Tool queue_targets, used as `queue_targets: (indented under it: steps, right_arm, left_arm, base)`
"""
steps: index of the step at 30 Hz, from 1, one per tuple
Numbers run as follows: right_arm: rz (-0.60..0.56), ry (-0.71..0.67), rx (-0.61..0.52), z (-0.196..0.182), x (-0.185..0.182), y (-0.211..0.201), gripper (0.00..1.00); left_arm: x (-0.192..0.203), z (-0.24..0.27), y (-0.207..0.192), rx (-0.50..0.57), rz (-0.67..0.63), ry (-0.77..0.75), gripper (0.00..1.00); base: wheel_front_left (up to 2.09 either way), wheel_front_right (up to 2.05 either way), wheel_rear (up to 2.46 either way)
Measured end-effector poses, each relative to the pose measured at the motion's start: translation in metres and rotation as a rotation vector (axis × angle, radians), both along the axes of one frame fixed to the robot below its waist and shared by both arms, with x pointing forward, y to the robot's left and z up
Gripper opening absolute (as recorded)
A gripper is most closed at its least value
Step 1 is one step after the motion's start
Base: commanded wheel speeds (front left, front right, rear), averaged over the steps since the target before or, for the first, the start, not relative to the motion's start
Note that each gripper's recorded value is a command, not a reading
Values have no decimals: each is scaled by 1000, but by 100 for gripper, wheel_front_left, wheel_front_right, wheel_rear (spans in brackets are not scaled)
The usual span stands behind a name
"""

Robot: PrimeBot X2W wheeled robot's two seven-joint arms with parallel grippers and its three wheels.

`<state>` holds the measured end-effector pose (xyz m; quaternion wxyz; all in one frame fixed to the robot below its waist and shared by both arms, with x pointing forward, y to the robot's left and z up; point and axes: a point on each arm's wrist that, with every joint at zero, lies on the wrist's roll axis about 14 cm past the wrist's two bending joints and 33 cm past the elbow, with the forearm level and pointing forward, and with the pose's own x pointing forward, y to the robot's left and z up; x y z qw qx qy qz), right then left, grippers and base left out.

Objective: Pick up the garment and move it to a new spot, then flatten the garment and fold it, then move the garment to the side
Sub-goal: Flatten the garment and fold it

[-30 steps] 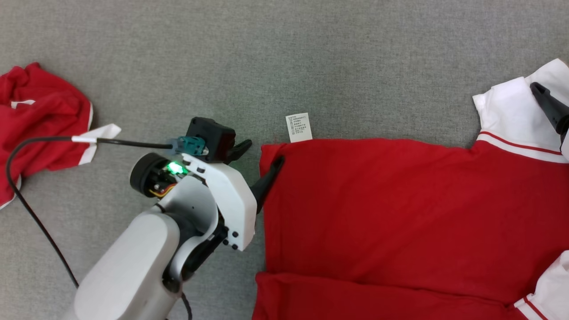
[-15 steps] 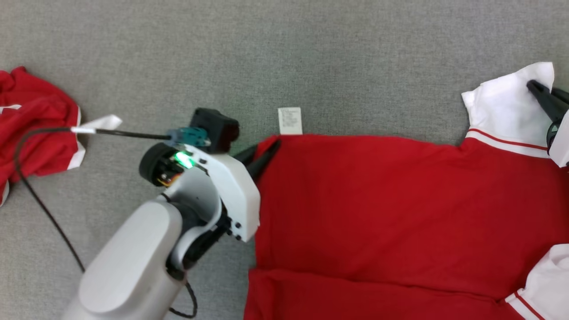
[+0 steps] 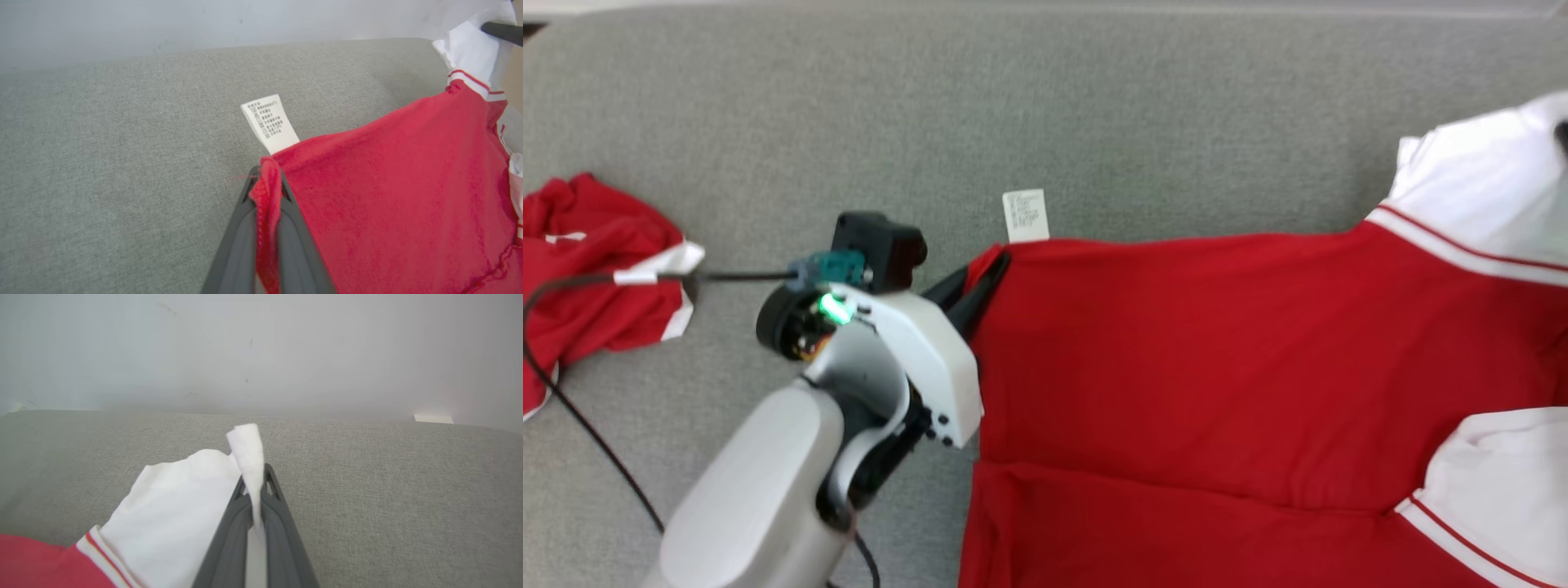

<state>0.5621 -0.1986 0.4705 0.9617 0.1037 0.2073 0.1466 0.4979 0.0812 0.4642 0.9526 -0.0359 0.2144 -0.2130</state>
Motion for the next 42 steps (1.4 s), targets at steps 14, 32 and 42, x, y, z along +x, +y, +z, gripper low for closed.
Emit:
queue_targets:
  steps: [14, 32, 42]
  right_arm:
    - [-91, 92, 62, -29, -137, -35, 0]
    - [-188, 169, 28, -57, -197, -58, 100]
    - [-329, 52, 97, -19, -197, -93, 100]
  left_arm:
    - [-85, 0, -18, -88, -16, 39, 0]
    - [-135, -27, -20, -80, 4, 86, 100]
    - [-128, 33, 9, -79, 198, -393, 100]
  base:
    - [0, 0, 0]
    - [0, 0, 0]
    - [0, 0, 0]
